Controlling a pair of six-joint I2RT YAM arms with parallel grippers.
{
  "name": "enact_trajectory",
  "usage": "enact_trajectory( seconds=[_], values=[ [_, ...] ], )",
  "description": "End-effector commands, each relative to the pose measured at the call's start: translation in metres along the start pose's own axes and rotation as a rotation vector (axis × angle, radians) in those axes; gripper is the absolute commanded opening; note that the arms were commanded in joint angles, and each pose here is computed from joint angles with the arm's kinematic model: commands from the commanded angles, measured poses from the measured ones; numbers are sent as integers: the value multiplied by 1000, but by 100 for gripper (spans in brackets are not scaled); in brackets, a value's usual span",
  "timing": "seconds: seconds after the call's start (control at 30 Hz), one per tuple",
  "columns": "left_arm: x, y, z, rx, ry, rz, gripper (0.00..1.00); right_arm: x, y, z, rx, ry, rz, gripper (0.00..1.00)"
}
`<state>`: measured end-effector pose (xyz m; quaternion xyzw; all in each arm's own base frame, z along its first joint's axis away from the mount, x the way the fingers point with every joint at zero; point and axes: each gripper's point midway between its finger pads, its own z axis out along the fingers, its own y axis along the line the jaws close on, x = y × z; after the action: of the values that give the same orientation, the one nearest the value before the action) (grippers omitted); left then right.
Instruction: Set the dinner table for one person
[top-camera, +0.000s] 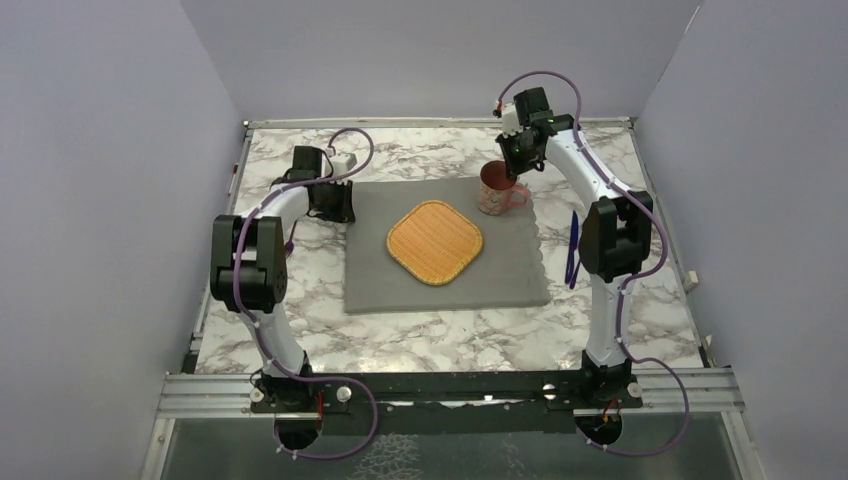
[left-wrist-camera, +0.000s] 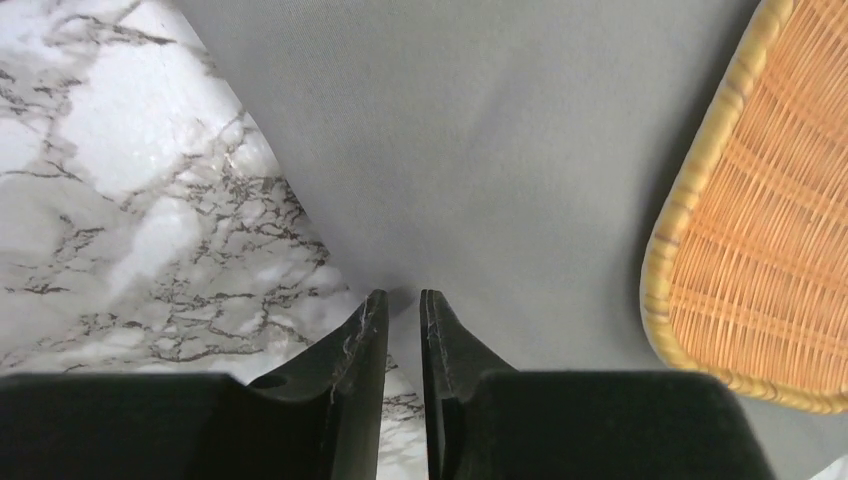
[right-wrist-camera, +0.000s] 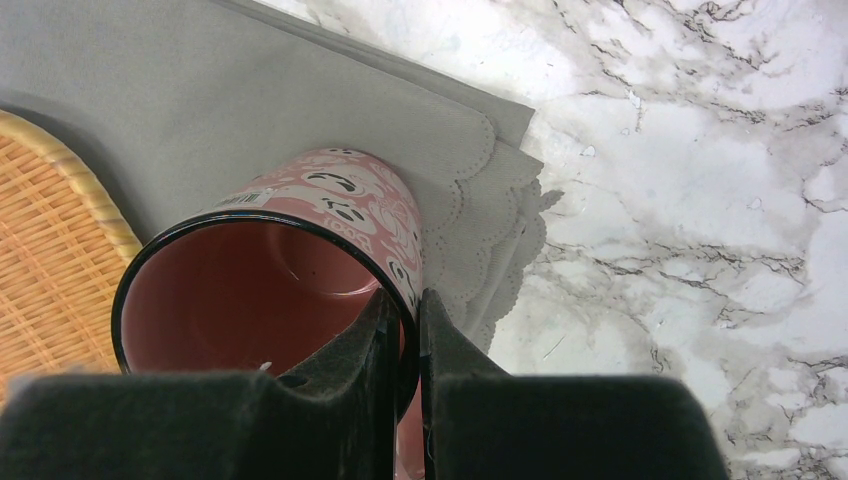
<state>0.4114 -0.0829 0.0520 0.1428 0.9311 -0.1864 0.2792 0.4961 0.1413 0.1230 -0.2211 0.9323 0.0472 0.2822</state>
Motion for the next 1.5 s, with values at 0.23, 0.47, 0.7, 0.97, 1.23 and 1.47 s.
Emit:
enact_trajectory(
  seconds=[0.23, 0.47, 0.7, 0.97, 1.23, 1.47],
  values=[
    [-6, 17, 32, -7, -2, -34, 21, -18, 0, -5, 13, -65, -13, 1],
    [-4, 26, 46, -22, 14, -49, 21, -17, 0, -8, 17, -61, -14, 1],
    [-4, 26, 48, -17, 16, -53, 21, -15, -2, -7, 26, -57, -22, 1],
    [8, 22, 36, -31, 24, -41, 21, -17, -3, -8, 35, -70, -16, 1],
    [17, 17, 27, -30, 35, -40, 21, -13, -1, -6, 23, -63, -13, 1],
    [20, 18, 28, -36, 43, -43, 21, -2, 0, -1, 19, -16, -26, 22]
  ],
)
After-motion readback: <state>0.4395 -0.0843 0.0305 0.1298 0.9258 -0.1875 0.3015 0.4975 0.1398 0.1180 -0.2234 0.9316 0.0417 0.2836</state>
